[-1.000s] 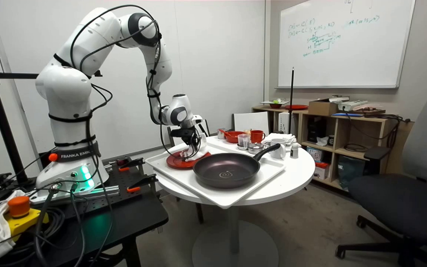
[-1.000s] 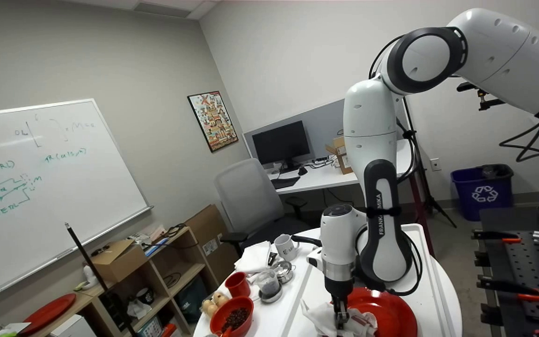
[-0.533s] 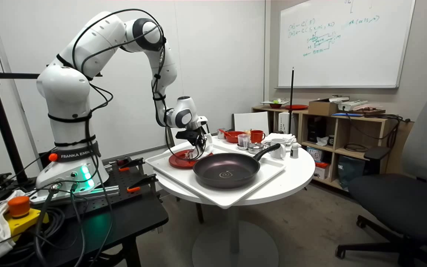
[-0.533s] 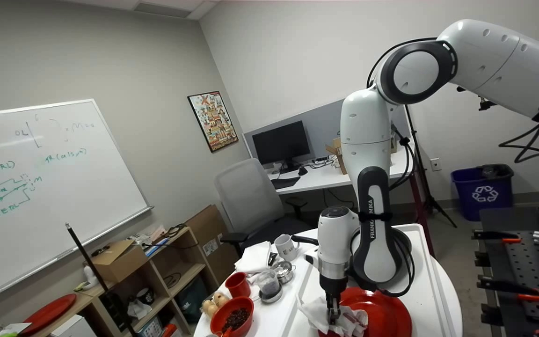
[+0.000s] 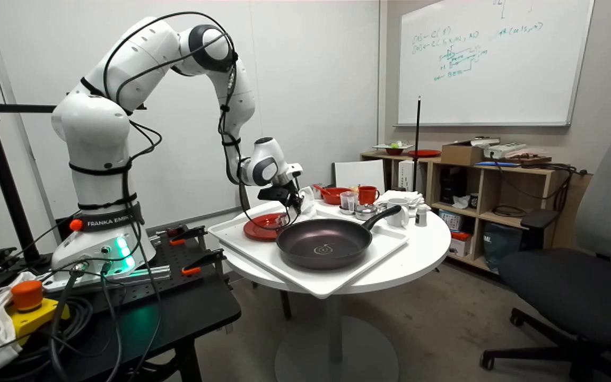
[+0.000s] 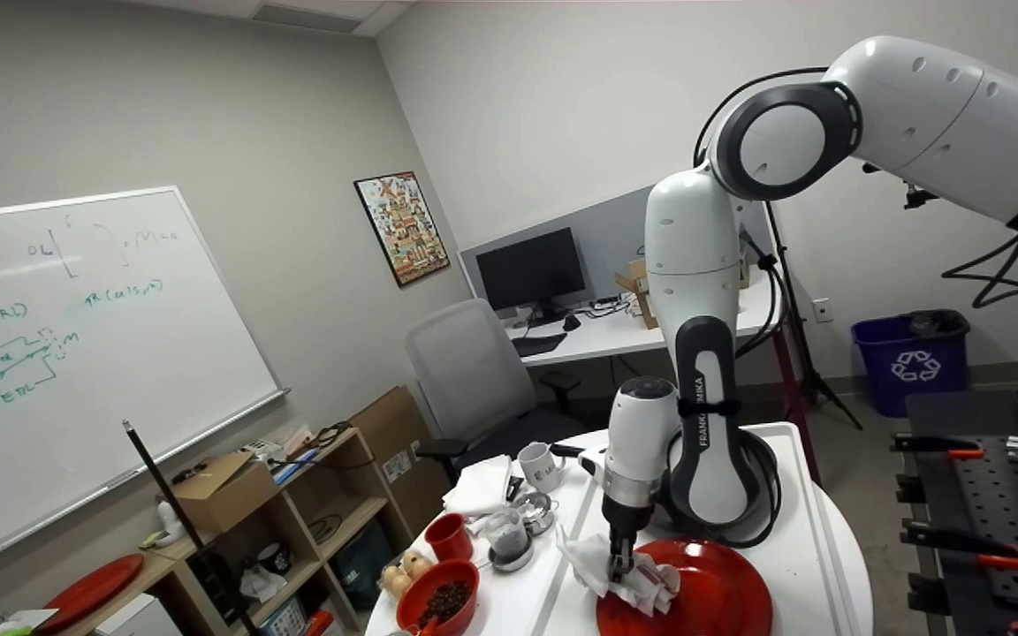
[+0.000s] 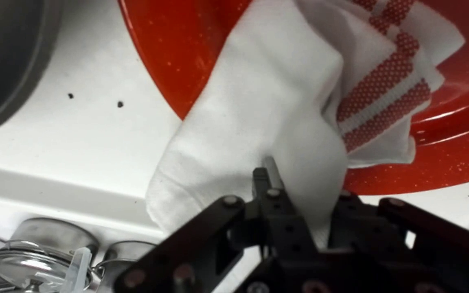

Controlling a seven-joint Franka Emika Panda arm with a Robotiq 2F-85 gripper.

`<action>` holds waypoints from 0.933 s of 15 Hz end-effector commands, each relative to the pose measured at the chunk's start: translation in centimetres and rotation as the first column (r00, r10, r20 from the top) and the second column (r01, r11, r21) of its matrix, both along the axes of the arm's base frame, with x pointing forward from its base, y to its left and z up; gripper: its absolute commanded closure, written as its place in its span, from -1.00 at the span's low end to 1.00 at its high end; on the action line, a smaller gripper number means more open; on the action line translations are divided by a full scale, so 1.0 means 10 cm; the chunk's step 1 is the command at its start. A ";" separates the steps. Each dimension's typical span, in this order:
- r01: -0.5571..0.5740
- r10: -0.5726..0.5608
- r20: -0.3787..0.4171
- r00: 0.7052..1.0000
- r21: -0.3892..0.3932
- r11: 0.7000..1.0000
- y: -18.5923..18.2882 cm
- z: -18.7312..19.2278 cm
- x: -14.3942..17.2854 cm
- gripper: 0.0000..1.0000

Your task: Pick up the cloth from the table and wipe the red plate

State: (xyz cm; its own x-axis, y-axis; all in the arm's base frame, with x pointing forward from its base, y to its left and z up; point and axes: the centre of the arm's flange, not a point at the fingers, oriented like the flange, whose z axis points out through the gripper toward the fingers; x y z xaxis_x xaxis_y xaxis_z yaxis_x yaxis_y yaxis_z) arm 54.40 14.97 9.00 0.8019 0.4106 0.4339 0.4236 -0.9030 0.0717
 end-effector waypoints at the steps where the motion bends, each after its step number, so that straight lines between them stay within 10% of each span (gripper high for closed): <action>1: -0.008 0.008 0.018 1.000 0.006 1.000 0.09 0.00 -0.09 0.91; 14: -0.316 0.316 0.017 0.949 0.060 0.947 0.88 0.04 -0.45 0.91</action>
